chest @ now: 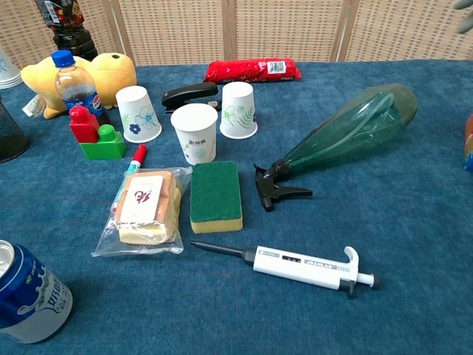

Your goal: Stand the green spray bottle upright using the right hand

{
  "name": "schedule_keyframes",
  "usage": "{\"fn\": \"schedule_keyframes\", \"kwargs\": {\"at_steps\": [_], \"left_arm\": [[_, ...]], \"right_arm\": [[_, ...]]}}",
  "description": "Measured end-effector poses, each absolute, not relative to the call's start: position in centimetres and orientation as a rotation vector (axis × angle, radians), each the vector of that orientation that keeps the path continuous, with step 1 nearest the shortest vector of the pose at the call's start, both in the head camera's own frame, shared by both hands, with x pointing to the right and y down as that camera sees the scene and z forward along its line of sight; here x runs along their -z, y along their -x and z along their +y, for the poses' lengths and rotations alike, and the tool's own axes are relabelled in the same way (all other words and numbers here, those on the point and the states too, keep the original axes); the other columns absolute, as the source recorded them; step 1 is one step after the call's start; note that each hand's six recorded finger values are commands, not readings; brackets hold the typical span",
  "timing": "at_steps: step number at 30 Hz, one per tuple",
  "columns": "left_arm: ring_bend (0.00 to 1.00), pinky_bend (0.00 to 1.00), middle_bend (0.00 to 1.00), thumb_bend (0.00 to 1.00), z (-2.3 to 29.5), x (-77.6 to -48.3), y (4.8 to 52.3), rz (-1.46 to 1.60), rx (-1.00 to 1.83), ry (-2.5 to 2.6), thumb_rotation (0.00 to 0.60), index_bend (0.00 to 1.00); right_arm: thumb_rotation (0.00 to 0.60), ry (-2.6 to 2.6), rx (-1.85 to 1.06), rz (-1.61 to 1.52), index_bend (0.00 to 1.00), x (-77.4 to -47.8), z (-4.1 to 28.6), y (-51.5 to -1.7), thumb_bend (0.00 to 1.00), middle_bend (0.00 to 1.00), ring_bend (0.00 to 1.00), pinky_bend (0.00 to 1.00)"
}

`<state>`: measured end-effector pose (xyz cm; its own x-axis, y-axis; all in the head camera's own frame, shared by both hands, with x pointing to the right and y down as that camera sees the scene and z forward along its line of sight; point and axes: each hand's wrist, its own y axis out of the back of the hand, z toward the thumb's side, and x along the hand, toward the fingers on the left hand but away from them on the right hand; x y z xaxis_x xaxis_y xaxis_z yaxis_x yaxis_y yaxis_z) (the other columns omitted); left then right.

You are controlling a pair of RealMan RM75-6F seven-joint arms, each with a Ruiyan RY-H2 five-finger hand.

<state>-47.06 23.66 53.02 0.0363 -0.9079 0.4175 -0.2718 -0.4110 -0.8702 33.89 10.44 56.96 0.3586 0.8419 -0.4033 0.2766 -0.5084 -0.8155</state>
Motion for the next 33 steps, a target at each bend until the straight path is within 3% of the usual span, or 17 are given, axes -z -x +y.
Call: {"fn": "schedule_keyframes", "kwargs": {"at_steps": [10, 33], "left_arm": [[0.25, 0.22, 0.28, 0.15, 23.6, -53.5, 47.0, 1.198, 1.428, 1.735, 0.6, 0.37], [0.25, 0.22, 0.28, 0.15, 23.5, -55.3, 48.0, 1.217, 1.466, 1.759, 0.6, 0.37]], "right_arm": [[0.6, 1.975, -1.08, -0.774, 0.14, -58.8, 8.6, -29.6, 0.39, 0.2, 0.04, 0.17], [0.6, 1.851, -1.011, -0.3, 0.14, -61.8, 9.2, -20.5, 0.39, 0.2, 0.03, 0.17]]}}
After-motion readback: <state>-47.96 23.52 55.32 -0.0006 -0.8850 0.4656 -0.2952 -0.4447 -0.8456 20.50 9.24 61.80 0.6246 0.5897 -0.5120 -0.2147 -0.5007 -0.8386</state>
